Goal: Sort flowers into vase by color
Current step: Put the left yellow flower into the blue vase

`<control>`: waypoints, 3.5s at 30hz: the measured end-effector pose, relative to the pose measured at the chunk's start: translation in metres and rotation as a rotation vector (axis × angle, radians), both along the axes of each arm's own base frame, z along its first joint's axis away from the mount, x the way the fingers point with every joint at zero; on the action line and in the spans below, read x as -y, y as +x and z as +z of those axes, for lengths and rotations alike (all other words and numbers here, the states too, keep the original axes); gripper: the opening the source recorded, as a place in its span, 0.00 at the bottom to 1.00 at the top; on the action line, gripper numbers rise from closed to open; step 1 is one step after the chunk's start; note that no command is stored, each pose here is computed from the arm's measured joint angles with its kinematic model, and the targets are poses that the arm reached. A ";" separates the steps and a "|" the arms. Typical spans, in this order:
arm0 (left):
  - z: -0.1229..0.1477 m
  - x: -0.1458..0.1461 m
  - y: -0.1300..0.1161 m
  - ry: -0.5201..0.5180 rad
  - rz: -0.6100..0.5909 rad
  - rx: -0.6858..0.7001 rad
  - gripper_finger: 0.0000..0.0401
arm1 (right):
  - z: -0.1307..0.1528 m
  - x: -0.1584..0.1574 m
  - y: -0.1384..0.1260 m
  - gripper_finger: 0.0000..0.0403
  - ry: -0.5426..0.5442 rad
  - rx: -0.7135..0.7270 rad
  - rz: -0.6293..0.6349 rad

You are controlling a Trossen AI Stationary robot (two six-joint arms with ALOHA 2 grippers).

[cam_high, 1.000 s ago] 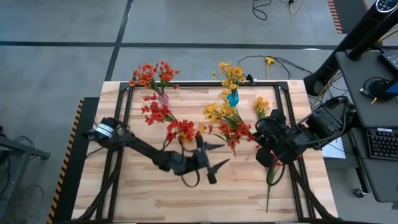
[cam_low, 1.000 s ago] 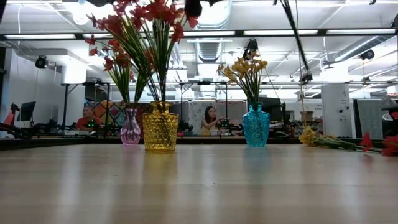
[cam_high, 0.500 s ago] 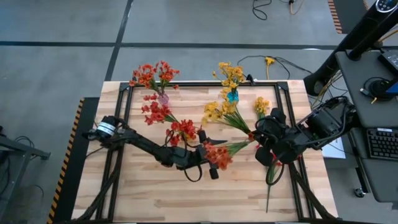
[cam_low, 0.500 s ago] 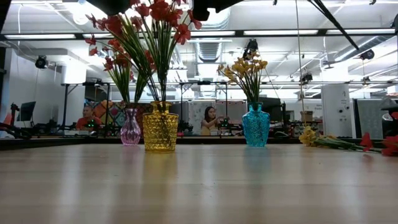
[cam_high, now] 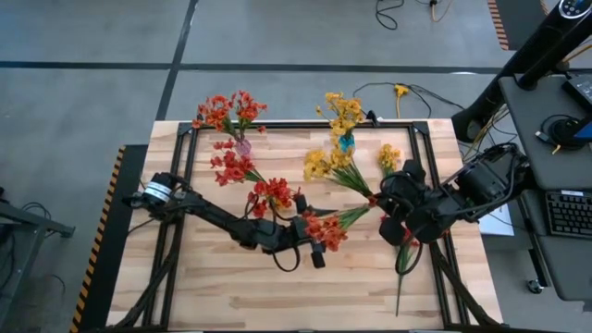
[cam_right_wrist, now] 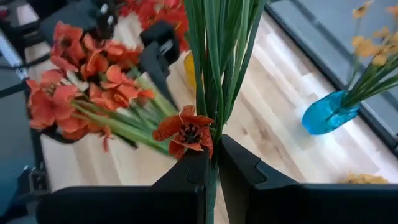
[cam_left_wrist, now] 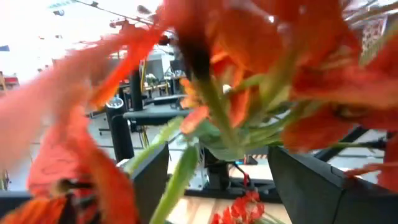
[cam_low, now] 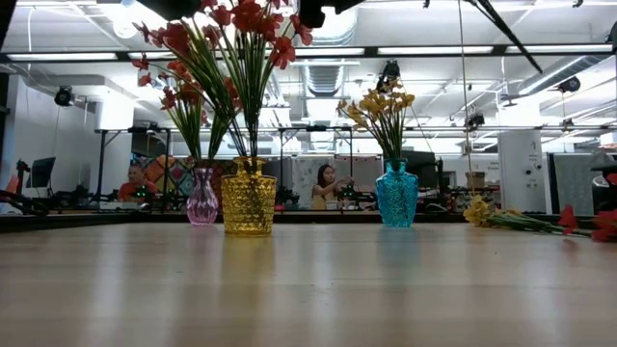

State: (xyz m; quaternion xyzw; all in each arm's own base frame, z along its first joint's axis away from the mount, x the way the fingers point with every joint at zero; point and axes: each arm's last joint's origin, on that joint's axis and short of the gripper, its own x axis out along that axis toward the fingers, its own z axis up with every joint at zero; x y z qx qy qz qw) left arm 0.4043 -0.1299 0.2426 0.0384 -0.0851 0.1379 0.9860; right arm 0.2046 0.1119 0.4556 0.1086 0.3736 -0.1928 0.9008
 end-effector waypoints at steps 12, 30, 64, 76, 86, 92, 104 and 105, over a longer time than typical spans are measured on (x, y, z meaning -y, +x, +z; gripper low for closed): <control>0.026 0.005 0.011 0.047 0.008 -0.002 0.62 | -0.009 -0.008 0.012 0.15 -0.026 -0.034 0.017; 0.017 0.005 0.012 0.059 0.085 -0.105 0.11 | -0.021 -0.011 0.018 0.39 -0.071 -0.100 0.025; 0.000 0.026 0.003 0.077 0.126 -0.263 0.51 | -0.092 -0.019 0.024 0.43 -0.034 -0.344 -0.091; 0.001 0.033 0.003 -0.026 0.064 -0.621 0.66 | -0.092 -0.019 0.024 0.46 -0.032 -0.343 -0.091; 0.020 0.033 -0.008 -0.074 -0.033 -0.924 0.71 | -0.092 -0.019 0.024 0.48 -0.017 -0.351 -0.086; 0.035 0.034 -0.014 -0.173 -0.118 -1.056 0.71 | -0.092 -0.019 0.024 0.48 -0.013 -0.352 -0.085; 0.061 0.029 -0.028 -0.227 -0.072 -1.191 0.71 | -0.093 -0.019 0.024 0.48 -0.016 -0.351 -0.085; 0.065 0.030 -0.029 -0.215 -0.059 -1.179 0.71 | -0.094 -0.020 0.025 0.48 -0.018 -0.351 -0.085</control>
